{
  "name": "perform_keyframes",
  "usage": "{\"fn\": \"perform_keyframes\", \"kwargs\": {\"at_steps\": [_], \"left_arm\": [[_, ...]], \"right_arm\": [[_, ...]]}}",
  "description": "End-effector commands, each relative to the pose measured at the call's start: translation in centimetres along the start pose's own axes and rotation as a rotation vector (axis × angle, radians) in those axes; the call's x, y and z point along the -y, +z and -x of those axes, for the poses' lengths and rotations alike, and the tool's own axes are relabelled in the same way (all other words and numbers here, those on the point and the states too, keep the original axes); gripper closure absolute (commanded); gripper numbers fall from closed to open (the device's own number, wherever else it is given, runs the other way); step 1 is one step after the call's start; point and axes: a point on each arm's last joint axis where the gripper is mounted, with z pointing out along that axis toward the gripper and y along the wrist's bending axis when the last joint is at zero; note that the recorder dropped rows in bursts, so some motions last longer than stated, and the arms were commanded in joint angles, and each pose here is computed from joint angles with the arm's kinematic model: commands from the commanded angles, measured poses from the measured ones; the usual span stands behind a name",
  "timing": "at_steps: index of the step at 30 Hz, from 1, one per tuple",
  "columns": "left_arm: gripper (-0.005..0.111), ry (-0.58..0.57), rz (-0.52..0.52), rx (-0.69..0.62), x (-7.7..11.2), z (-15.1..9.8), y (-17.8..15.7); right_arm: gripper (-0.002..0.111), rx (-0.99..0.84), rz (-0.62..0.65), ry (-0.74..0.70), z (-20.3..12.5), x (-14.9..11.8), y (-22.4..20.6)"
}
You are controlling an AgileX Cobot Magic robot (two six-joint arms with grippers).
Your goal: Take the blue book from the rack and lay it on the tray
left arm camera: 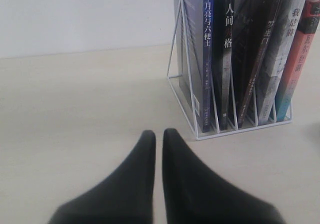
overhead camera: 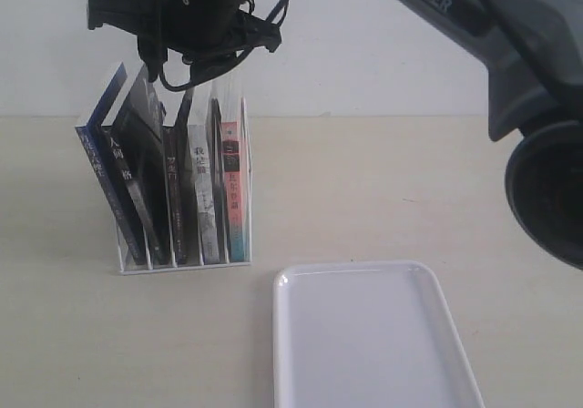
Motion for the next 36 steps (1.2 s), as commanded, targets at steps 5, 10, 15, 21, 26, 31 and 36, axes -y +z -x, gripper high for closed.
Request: {"fn": "perform_keyframes", "kwargs": {"at_steps": [5, 10, 15, 21, 26, 31, 36], "left_arm": [[0.102, -0.007, 0.003, -0.001, 0.0, -0.1, 0.0], [0.102, -0.007, 0.003, -0.001, 0.0, -0.1, 0.0], [0.102, -0.007, 0.003, -0.001, 0.0, -0.1, 0.0], [0.102, -0.007, 0.003, -0.001, 0.0, -0.1, 0.0], [0.102, -0.007, 0.003, -0.001, 0.0, -0.1, 0.0], [0.102, -0.007, 0.003, -0.001, 0.0, -0.1, 0.0], [0.102, -0.007, 0.003, -0.001, 0.0, -0.1, 0.0]], "right_arm": [[0.064, -0.012, -0.011, 0.044, -0.1, 0.0, -0.4], [0.064, 0.027, -0.088, 0.043, -0.3, -0.4, -0.3], [0.064, 0.053, -0.093, 0.045, -0.2, -0.6, -0.3], [0.064, 0.135, -0.155, 0.044, -1.0, -2.5, 1.0], [0.064, 0.162, -0.216, 0.078, -1.2, -2.5, 0.8], [0.064, 0.189, -0.178, 0.068, -1.3, -3.4, 0.8], [0.064, 0.172, -0.185, 0.071, -1.6, -3.3, 1.7]]}}
